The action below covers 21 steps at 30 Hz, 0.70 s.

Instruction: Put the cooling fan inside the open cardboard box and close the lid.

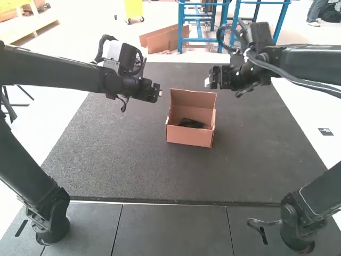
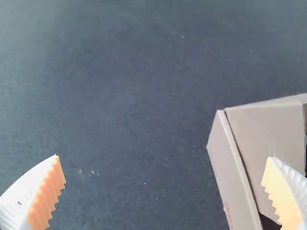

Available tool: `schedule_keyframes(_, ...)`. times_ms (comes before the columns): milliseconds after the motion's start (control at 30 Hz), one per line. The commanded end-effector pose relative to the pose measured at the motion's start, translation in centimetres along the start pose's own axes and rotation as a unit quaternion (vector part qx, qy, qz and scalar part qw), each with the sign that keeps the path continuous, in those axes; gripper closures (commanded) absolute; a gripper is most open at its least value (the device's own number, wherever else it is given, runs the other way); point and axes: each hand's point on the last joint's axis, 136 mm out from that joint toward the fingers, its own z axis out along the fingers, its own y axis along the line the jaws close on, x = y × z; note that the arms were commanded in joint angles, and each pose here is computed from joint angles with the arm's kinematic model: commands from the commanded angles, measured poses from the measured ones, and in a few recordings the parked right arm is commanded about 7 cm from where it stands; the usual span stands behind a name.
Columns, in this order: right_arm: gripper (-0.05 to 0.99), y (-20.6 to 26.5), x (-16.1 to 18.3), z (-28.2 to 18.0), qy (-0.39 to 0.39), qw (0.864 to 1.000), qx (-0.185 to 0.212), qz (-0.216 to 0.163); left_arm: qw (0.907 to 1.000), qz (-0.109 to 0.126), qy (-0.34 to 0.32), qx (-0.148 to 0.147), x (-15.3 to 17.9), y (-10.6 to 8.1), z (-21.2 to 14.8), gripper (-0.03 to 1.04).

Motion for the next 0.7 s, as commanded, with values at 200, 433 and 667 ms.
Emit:
schedule_keyframes(200, 0.01, -3.9, -3.2, -6.4, -0.084, 0.994, 0.048, 0.042, 0.9967, 0.016, -0.079, -0.012, -8.0, -2.0, 0.9, 0.04)
schedule_keyframes(433, 0.01, -7.2, -1.7, -6.8, -0.075, 0.992, 0.097, 0.029, 0.9964, 0.019, -0.082, -0.006, -10.2, -3.4, 4.1, 0.04)
schedule_keyframes(667, 0.01, -7.2, -1.1, -6.4, -0.067, 0.993, 0.090, 0.030, 0.9984, 0.032, -0.043, 0.016, -9.1, -5.6, 6.8, 0.04)
